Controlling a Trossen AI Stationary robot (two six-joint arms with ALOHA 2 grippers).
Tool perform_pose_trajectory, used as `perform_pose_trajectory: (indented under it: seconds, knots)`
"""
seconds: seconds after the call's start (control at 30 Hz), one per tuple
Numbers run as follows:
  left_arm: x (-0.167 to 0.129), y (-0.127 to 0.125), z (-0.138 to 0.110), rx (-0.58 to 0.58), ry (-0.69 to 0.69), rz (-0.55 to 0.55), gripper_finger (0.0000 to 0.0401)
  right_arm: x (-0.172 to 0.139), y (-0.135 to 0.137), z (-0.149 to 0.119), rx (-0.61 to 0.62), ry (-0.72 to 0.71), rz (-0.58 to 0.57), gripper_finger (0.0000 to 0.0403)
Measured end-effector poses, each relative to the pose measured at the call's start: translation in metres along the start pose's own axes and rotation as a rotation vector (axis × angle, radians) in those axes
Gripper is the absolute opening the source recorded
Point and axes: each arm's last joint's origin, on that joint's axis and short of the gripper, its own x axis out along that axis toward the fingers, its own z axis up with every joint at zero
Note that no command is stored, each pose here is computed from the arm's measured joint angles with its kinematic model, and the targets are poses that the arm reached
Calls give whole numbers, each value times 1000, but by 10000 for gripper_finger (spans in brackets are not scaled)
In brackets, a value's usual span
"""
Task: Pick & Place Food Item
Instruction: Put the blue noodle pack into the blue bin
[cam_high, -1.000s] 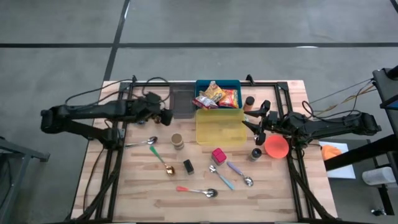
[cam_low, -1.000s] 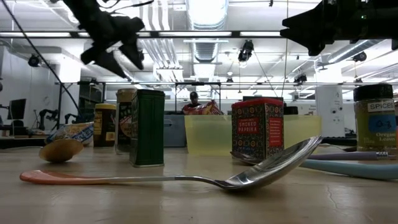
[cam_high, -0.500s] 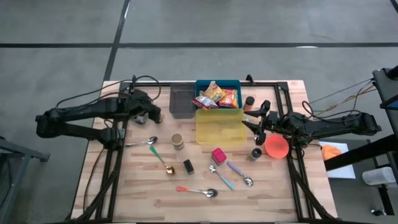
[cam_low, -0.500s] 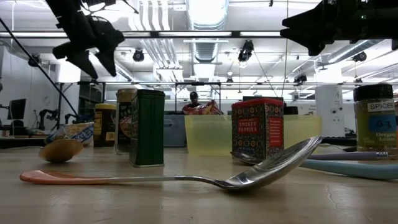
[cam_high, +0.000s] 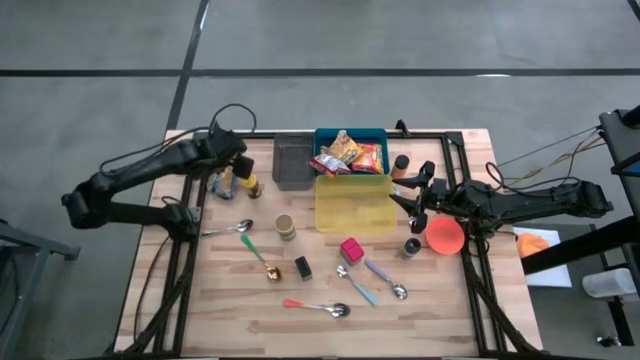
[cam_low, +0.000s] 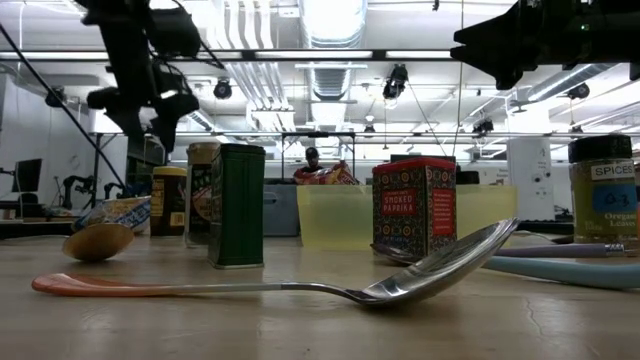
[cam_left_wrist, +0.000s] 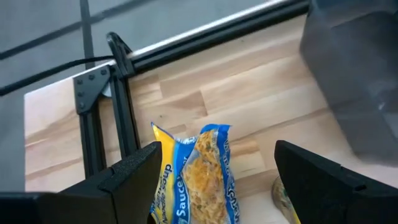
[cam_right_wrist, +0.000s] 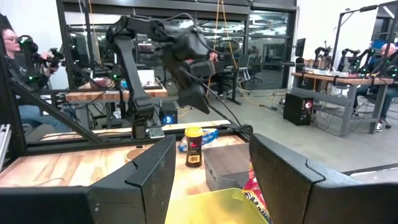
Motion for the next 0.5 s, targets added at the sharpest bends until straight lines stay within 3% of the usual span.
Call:
perform_pose_trajectory:
  seconds: [0.5]
  knots:
    - [68,-5,13,133,235,61,314,0,0,0,0,0,-2,203]
